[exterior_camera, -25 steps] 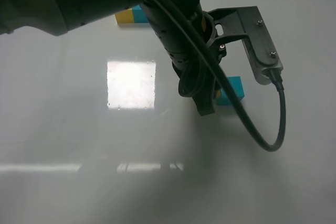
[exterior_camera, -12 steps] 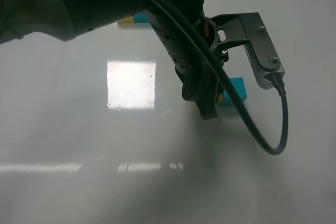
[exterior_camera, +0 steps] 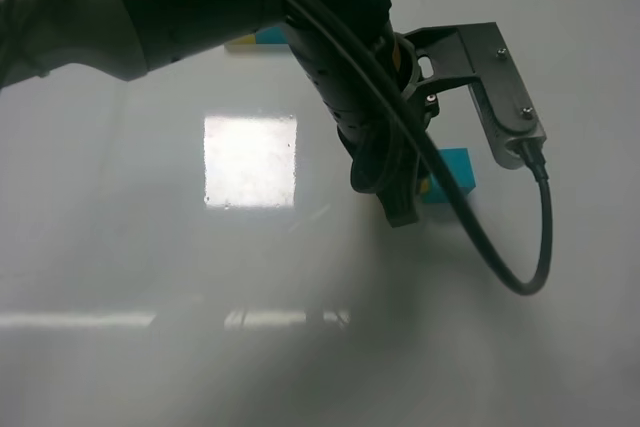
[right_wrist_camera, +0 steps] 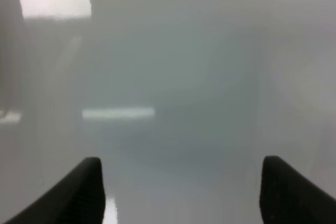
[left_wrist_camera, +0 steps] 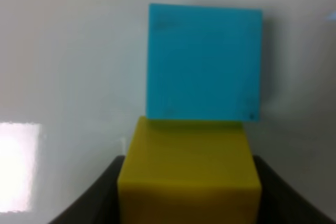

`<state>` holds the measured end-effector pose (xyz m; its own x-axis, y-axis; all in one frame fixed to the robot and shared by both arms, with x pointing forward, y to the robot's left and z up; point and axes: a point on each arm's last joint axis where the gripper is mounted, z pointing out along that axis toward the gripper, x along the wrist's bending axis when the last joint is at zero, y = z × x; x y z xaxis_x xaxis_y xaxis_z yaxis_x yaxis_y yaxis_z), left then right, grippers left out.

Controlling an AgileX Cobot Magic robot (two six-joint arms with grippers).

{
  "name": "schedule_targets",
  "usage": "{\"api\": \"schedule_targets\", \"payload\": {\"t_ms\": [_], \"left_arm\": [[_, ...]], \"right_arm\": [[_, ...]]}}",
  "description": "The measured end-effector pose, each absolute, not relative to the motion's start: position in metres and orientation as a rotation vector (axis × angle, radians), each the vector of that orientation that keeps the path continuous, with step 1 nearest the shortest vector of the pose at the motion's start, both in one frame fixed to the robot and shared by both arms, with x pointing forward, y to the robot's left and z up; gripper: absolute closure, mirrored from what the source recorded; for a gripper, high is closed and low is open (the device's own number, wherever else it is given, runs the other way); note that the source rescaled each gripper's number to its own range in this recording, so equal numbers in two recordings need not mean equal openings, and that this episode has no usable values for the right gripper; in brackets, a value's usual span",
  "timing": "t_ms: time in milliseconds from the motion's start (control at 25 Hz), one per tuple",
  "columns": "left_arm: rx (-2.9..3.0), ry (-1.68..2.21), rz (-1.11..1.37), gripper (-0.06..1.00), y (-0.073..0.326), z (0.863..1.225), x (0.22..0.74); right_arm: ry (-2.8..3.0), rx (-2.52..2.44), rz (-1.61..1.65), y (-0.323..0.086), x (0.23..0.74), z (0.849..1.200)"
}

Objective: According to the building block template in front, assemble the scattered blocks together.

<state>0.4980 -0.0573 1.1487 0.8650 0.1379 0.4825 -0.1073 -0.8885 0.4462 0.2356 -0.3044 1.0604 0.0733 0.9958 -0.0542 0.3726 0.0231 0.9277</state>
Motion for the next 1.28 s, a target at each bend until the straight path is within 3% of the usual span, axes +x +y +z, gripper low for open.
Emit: {"api": "schedule_targets", "payload": {"t_ms": [1280], "left_arm": [[2.556, 0.024, 0.680, 0.88, -0.070, 1.140, 0.504]], "right_arm": [[1.435, 1.489, 0.913, -0.304, 0.236, 1.060]]}}
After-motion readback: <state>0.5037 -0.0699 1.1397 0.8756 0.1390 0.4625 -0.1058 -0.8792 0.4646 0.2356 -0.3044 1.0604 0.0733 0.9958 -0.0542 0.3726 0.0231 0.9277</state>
